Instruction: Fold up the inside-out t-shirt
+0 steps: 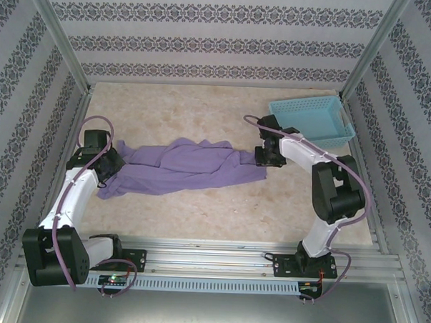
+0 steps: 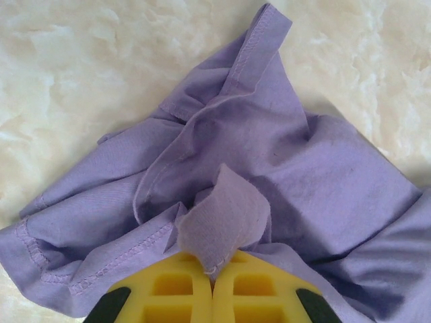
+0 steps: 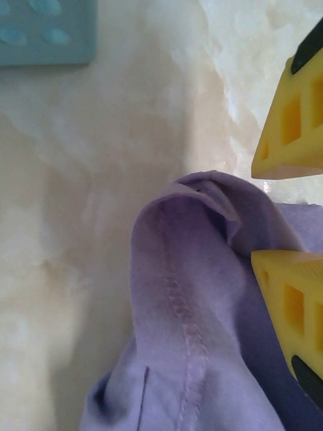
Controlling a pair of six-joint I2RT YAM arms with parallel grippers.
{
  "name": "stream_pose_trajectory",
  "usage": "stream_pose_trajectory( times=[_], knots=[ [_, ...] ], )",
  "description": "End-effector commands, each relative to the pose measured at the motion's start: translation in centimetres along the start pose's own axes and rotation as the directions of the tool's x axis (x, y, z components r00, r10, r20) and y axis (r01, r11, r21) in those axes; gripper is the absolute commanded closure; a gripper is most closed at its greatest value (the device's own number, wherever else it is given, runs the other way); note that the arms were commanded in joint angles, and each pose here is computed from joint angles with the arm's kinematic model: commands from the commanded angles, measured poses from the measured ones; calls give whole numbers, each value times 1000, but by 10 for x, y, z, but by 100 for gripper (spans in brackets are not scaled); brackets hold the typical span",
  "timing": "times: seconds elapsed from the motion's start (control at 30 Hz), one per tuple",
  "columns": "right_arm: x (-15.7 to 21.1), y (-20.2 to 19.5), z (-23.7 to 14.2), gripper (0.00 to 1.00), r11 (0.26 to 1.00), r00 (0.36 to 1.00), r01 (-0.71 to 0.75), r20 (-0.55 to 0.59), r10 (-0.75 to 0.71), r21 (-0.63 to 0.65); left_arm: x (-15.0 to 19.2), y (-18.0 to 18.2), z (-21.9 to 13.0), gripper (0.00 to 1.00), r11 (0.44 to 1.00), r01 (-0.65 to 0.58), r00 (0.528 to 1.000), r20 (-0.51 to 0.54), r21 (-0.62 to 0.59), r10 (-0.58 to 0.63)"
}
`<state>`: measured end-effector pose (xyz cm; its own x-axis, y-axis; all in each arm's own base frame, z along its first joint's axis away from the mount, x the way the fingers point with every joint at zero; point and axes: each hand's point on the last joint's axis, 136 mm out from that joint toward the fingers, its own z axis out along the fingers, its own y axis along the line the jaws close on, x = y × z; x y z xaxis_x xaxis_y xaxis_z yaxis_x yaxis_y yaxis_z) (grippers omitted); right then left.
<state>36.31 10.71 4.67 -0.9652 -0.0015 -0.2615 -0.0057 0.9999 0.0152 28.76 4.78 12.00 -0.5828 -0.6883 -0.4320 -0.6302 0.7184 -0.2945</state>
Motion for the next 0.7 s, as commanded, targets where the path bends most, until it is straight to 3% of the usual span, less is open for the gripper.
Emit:
stream_pose_trajectory(
  times=[0.0,0.2,0.57,0.67],
  knots=[
    [-7,2,4,66,1000,1000,-7,6,7,25,0,3,-2,100,1000,-16,1000,8,-8,16],
    [-14,-4,10,74,997,1000,6,18,-8,71,0,3,-2,100,1000,-16,1000,5,-9,16],
    [-26,-4,17,69,991,999,43,19,-46,124,1,4,-1,100,1000,-19,1000,1,-12,19],
    [-24,-7,20,74,988,999,46,5,-47,145,0,3,-1,100,1000,-18,1000,1,-12,18]
  ],
)
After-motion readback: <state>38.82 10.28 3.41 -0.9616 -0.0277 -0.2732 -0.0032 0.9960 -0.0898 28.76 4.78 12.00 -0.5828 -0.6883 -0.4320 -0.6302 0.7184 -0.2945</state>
